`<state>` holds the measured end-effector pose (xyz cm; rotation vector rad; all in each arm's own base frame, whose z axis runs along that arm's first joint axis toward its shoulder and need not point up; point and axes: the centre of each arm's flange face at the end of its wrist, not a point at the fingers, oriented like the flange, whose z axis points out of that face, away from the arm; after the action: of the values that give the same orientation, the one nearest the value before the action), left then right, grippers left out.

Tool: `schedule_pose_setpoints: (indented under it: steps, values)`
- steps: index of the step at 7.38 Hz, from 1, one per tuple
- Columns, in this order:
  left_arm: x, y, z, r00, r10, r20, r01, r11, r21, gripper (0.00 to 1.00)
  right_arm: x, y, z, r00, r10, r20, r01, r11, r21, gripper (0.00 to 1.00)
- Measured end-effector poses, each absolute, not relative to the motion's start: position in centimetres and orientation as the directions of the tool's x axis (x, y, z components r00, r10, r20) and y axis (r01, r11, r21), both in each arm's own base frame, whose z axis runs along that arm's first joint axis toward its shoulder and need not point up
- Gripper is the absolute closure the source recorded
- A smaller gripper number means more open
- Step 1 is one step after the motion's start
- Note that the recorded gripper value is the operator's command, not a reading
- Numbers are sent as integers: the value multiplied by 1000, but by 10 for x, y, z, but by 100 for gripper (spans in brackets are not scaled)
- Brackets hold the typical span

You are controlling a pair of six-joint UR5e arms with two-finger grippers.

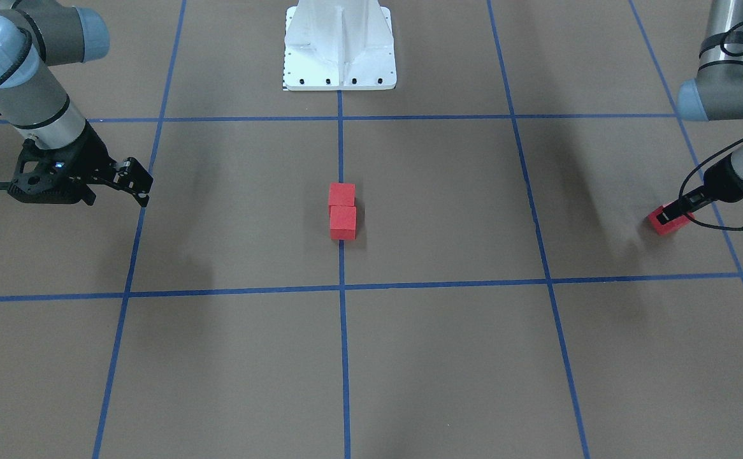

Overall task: Form red blocks into L shape at center
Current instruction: 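Lower the left gripper onto the remaining red cube and grasp it, then carry the cube with the left gripper toward the two-cube column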

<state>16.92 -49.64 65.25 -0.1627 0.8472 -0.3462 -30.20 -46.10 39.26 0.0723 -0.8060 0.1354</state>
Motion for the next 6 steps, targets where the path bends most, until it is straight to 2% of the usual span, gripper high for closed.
schedule_pose_setpoints:
  steps: [1, 2, 3, 4, 6]
  values:
    - [170, -497, 654, 611, -362, -704, 234, 932, -276, 16, -302, -461, 393, 685, 94, 723, -148, 989, 12, 0]
    - [171, -498, 654, 613, -360, -703, 235, 933, -273, 41, -302, -461, 393, 685, 94, 722, -148, 989, 12, 0]
    - [173, -499, 655, 619, -358, -699, 240, 934, -266, 96, -302, -461, 393, 685, 94, 722, -148, 989, 12, 0]
    - [174, -499, 657, 625, -358, -694, 244, 934, -261, 100, -302, -461, 393, 685, 93, 723, -148, 989, 13, 0]
    - [176, -503, 647, 623, -352, -698, 250, 936, -249, 100, -303, -462, 392, 684, 94, 723, -149, 989, 13, 0]
